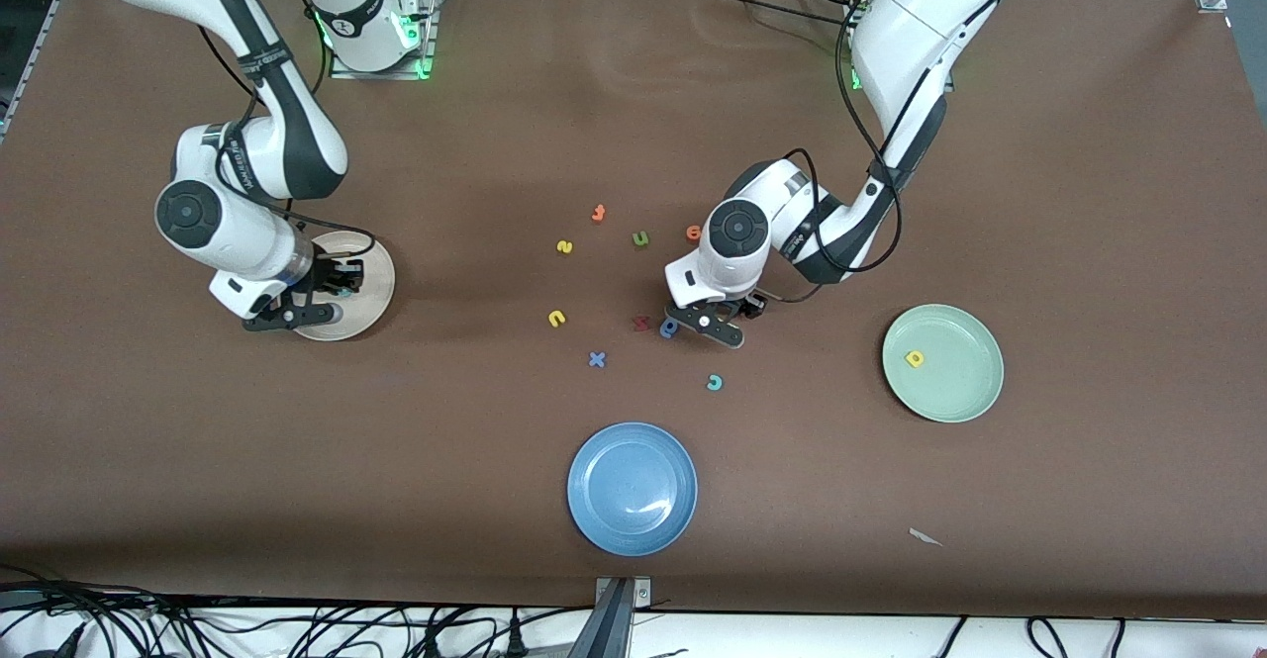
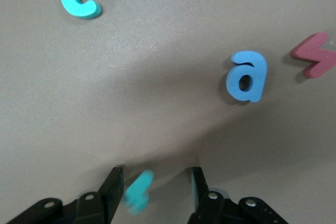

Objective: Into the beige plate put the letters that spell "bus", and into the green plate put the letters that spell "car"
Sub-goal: 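Drop the cyan letter on the white plate while the left gripper carries r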

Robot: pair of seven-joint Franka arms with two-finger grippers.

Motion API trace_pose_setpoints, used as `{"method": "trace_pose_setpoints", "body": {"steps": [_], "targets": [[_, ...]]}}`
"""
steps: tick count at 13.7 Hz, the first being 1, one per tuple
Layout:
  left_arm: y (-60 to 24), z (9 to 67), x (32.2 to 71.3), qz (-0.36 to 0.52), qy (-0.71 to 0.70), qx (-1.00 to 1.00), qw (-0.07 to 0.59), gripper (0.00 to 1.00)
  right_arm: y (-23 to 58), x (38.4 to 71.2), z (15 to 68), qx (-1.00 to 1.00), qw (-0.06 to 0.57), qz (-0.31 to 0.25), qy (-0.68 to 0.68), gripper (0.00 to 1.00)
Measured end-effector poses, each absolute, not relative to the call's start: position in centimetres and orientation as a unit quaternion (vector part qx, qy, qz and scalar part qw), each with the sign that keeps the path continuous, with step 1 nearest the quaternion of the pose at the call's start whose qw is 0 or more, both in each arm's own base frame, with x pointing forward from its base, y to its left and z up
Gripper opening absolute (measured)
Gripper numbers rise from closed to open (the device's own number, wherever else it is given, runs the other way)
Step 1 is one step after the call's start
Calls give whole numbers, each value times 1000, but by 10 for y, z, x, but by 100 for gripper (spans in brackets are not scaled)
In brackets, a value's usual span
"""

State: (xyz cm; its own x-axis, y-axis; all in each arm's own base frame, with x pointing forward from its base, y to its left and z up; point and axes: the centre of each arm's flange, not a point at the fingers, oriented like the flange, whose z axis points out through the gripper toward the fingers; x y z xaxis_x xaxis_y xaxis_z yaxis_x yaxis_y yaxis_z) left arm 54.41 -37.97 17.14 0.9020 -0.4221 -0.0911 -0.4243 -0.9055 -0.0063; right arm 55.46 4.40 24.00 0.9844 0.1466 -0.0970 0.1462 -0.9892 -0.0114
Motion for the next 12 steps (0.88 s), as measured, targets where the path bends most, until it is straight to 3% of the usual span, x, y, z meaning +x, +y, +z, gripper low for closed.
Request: {"method": "trace_pose_setpoints", "body": {"steps": [2, 5, 9, 12], "targets": [[-379, 171, 544, 44, 217, -975, 13, 61, 36, 548, 230, -996, 3, 55, -69, 32], [-380, 171, 544, 44, 217, -975, 13, 56, 36, 547, 230, -996, 3, 57, -69, 58], [-379, 174, 546, 42, 227, -973, 11, 11, 53, 549, 238, -997, 10, 50, -65, 99], [-375, 174, 549, 43, 225, -973, 11, 10, 110, 560, 255, -999, 19, 29, -33, 100]]}}
